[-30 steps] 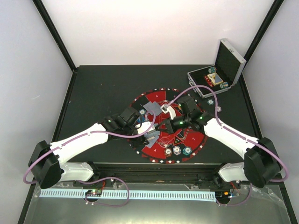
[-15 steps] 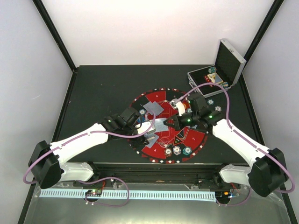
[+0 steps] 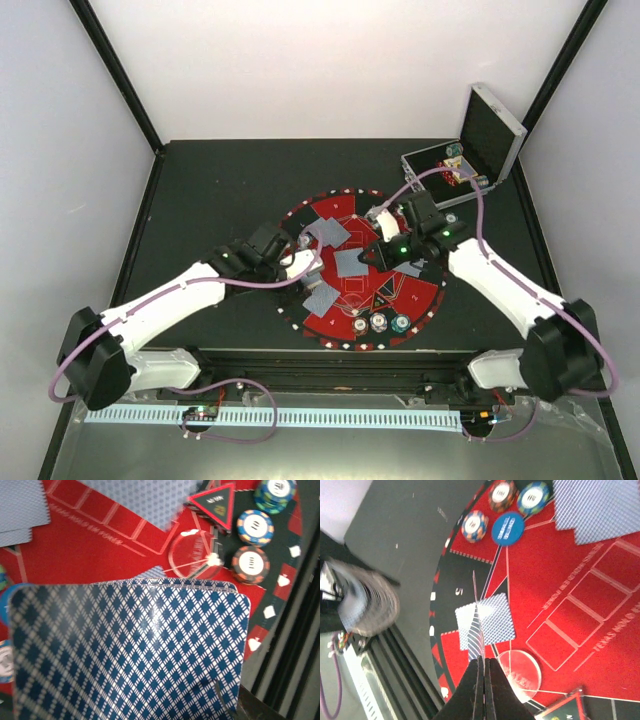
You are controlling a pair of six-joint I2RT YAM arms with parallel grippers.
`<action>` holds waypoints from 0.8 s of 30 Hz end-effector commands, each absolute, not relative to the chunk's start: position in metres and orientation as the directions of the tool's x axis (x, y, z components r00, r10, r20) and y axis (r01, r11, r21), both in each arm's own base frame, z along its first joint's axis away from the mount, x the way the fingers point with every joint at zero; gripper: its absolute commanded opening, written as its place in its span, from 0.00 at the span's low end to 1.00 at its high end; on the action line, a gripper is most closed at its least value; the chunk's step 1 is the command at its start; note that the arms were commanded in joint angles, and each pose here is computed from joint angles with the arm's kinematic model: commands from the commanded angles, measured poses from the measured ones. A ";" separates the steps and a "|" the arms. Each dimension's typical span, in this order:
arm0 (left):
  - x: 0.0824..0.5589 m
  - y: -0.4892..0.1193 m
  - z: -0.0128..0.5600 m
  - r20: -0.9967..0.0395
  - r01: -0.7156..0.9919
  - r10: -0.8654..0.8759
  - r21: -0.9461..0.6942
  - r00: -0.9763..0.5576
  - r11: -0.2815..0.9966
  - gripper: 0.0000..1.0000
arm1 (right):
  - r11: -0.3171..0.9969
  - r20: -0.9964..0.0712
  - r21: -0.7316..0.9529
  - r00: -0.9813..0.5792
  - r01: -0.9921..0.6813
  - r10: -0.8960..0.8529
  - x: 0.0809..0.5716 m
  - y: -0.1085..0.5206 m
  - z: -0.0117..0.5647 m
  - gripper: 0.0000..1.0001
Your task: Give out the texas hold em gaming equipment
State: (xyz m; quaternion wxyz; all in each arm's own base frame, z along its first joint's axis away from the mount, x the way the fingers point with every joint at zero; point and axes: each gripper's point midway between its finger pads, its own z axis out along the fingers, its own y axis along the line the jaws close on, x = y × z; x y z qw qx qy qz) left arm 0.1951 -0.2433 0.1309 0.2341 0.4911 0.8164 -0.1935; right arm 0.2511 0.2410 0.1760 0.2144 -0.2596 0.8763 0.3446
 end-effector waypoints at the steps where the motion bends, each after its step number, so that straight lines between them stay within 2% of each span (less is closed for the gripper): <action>1: 0.215 -0.230 0.154 -0.621 0.860 0.658 -0.051 -0.425 0.508 0.39 | 0.541 -0.490 0.544 -0.766 -0.642 -0.416 0.237 0.263 0.160 0.01; 10: 0.218 -0.226 0.157 -0.646 0.852 0.636 -0.045 -0.423 0.521 0.39 | 0.365 -0.423 0.628 -0.696 -0.687 -0.581 0.221 0.320 0.131 0.01; 15: 0.217 -0.227 0.157 -0.649 0.856 0.635 -0.049 -0.419 0.515 0.39 | 0.324 -0.397 0.641 -0.662 -0.695 -0.635 0.224 0.339 0.109 0.01; 24: 0.217 -0.228 0.158 -0.654 0.858 0.632 -0.050 -0.416 0.512 0.39 | 0.327 -0.325 0.665 -0.654 -0.672 -0.683 0.229 0.351 0.072 0.01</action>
